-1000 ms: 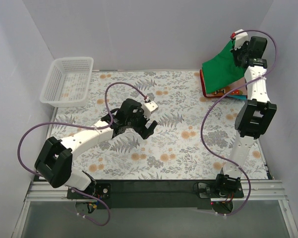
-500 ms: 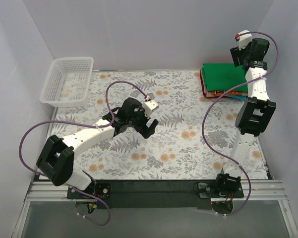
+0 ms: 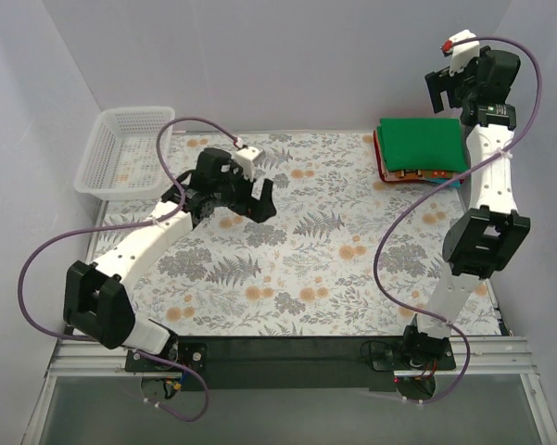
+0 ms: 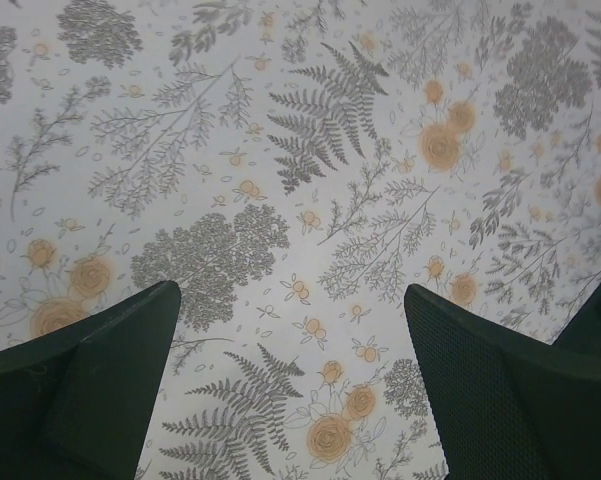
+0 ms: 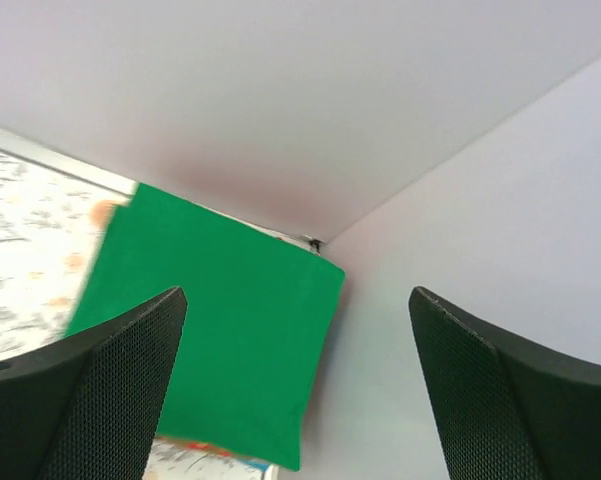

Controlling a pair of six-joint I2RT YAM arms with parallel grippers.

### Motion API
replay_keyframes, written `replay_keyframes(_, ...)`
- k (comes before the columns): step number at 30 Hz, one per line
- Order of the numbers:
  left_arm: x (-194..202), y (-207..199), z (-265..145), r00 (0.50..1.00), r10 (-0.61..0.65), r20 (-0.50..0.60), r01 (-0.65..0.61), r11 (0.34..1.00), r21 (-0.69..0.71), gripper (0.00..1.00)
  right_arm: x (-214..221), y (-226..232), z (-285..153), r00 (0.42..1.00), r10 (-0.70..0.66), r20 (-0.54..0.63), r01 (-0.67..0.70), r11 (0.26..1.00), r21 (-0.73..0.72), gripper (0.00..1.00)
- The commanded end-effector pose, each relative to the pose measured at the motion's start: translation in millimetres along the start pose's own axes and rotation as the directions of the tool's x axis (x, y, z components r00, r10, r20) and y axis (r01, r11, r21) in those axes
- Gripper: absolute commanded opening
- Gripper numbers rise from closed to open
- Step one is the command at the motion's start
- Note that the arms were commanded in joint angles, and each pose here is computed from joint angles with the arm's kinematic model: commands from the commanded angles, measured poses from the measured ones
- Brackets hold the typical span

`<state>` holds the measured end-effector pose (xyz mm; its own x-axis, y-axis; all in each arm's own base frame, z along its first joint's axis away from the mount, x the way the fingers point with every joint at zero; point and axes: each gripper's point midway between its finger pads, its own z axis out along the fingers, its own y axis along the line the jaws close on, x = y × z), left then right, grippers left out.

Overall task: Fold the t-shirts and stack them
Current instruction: Reset both grippers

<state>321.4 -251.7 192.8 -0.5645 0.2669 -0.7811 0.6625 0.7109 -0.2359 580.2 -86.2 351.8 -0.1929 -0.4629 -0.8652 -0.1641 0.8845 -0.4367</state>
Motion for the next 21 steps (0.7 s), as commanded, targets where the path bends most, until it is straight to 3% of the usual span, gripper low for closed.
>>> replay_keyframes(1,-14.8,6.8,-35.1,0.99,-0.141,0.023,0.139,0.988,0.07,0.95,-40.7,28.2,-55.8,0.999,0.003,0.034,0.0,0.996,-0.087,0.98)
replay_keyframes(4,-19.1,30.9,-47.4,0.975,-0.222,0.014,0.221,0.974,0.046,0.95,-34.9,52.7,-85.2,0.998,0.06,-0.035,-0.065,0.984,-0.168,0.98)
replay_keyframes(9,-3.4,84.3,-60.0,0.907,-0.421,-0.022,0.42,0.906,-0.043,0.95,15.0,118.6,-126.4,0.957,0.19,-0.22,-0.257,0.907,-0.333,0.98)
replay_keyframes(11,3.5,96.2,-71.5,0.895,-0.445,0.011,0.445,0.893,-0.063,0.95,16.2,140.3,-148.7,0.95,0.218,-0.223,-0.291,0.876,-0.385,0.98)
replay_keyframes(15,37.1,113.6,-73.4,0.896,-0.443,-0.026,0.43,0.882,-0.191,0.95,82.2,213.2,-178.3,0.88,0.265,-0.395,-0.44,0.767,-0.467,0.98)
replay_keyframes(21,79.3,115.6,-78.3,0.9,-0.433,-0.05,0.406,0.873,-0.271,0.95,113.5,280.4,-208.6,0.888,0.231,-0.397,-0.428,0.728,-0.535,0.98)
